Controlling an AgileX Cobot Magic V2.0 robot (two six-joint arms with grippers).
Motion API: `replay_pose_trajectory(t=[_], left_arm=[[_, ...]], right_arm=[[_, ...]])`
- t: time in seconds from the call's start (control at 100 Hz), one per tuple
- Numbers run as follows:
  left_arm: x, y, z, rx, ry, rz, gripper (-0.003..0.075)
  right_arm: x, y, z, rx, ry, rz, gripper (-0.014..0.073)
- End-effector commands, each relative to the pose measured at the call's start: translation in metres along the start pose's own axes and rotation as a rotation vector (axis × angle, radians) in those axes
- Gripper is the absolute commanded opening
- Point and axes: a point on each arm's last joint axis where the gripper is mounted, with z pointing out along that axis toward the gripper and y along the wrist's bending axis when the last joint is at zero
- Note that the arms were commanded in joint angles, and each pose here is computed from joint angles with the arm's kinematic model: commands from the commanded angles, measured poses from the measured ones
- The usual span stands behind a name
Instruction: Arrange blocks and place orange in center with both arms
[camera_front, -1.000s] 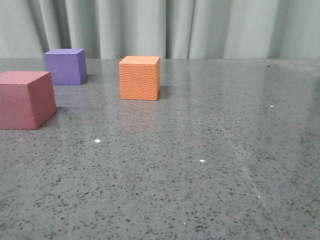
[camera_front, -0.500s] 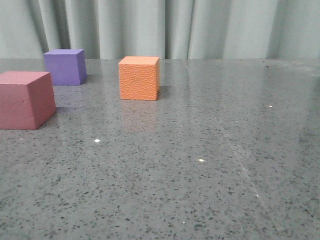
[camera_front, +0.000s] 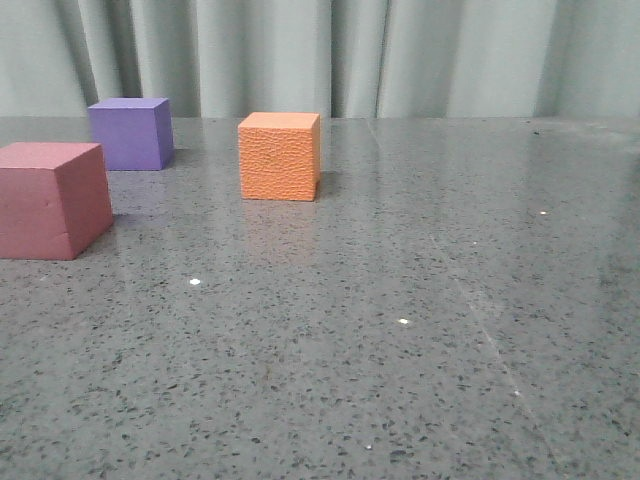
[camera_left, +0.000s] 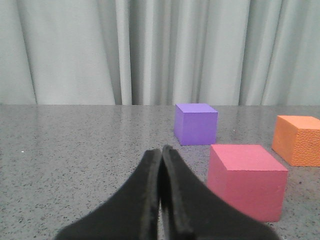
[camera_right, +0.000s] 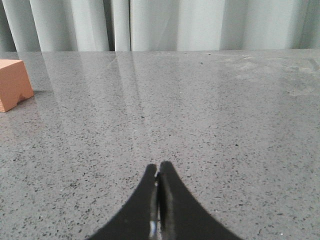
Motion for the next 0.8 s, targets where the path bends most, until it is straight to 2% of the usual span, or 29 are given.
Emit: replay_pose_trajectory(t=[0.0, 0.79], left_arm=[[0.0100, -0.0010, -0.0019, 0.019, -0.052, -0.005, -0.0019], [0.0085, -0.0014, -0.0020, 0.024, -0.068, -0.005, -0.0019]], right_arm=[[-0.0137, 0.0008, -0.0030, -0.004, -0.123, -0.010, -0.0120], [-0.0137, 0.0008, -0.0030, -0.004, -0.123, -0.010, -0.0120]])
